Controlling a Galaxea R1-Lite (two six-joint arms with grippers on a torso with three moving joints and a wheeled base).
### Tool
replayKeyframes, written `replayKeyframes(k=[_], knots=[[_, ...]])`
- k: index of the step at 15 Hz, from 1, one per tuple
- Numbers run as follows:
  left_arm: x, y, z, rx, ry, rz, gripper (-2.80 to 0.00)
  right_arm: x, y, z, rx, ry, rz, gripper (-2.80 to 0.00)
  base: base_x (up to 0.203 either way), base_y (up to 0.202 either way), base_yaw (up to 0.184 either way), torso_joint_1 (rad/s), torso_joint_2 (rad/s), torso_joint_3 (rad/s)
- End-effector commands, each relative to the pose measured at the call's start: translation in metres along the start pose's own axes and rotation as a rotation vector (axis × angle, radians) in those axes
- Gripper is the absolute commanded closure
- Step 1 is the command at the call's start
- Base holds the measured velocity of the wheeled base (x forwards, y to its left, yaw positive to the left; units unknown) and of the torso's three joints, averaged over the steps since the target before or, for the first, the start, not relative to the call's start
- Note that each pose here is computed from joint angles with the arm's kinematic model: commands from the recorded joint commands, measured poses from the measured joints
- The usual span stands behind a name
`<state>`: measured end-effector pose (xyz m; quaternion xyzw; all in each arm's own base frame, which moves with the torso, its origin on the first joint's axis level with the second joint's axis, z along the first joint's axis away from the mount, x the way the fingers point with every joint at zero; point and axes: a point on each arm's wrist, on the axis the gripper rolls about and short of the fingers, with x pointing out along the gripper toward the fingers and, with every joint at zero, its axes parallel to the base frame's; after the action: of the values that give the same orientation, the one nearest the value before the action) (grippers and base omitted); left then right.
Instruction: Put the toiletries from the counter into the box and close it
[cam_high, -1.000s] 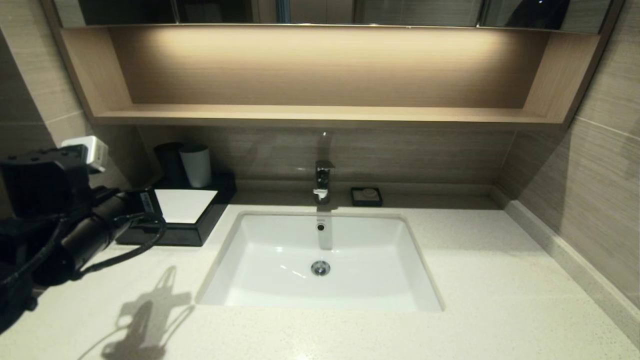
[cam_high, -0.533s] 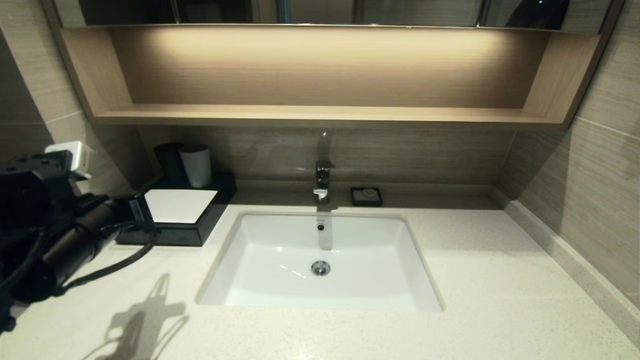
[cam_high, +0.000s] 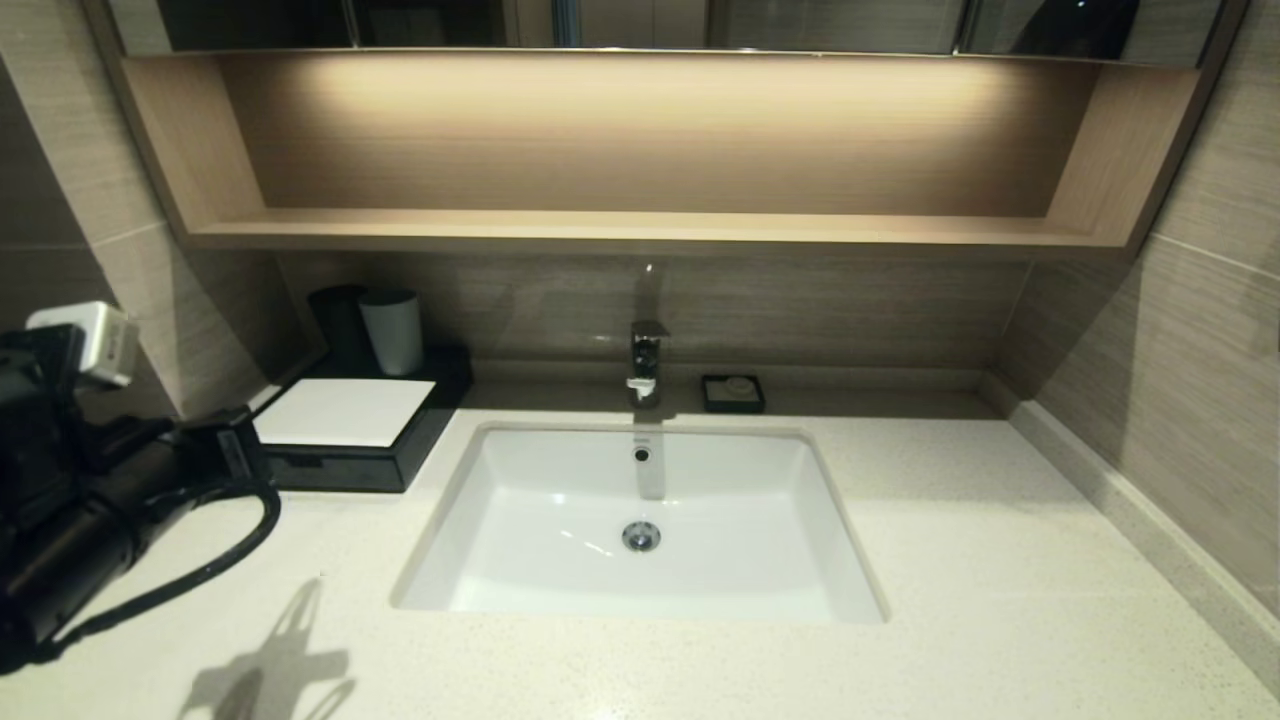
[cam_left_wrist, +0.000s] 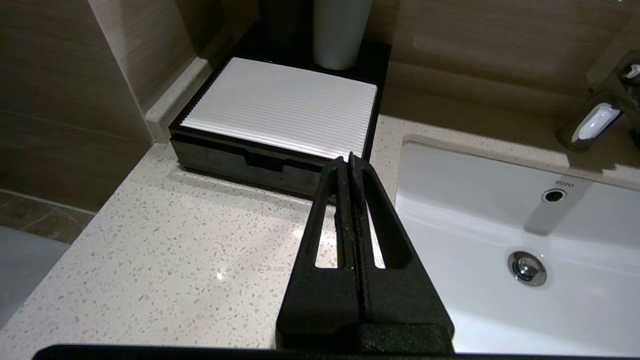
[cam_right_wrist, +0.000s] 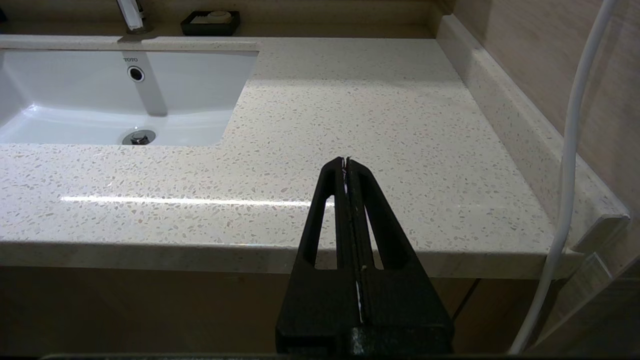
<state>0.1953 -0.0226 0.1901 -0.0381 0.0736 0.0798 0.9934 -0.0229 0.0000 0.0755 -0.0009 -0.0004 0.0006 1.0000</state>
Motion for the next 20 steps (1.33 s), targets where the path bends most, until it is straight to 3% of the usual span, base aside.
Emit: replayKeyframes(k=[1, 6, 16, 20], knots=[[-0.017, 0.005, 0.001, -0.005, -0.029, -0.008, 0.0, 0.0, 0.0, 0.0, 0.0, 0.002, 0.0, 0.0, 0.0, 0.0, 0.0, 0.0, 0.0, 0.0], [-0.055, 0.012, -0.01, 0.038, -0.068, -0.054, 0.0, 0.0, 0.0, 0.0, 0.0, 0.002, 0.0, 0.0, 0.0, 0.0, 0.0, 0.0, 0.0, 0.0], [-0.137, 0.045, -0.039, 0.079, -0.079, -0.052, 0.0, 0.0, 0.0, 0.0, 0.0, 0.001, 0.0, 0.0, 0.0, 0.0, 0.0, 0.0, 0.0, 0.0], [-0.15, 0.054, -0.06, 0.094, -0.071, -0.029, 0.0, 0.0, 0.0, 0.0, 0.0, 0.002, 0.0, 0.0, 0.0, 0.0, 0.0, 0.0, 0.0, 0.0]])
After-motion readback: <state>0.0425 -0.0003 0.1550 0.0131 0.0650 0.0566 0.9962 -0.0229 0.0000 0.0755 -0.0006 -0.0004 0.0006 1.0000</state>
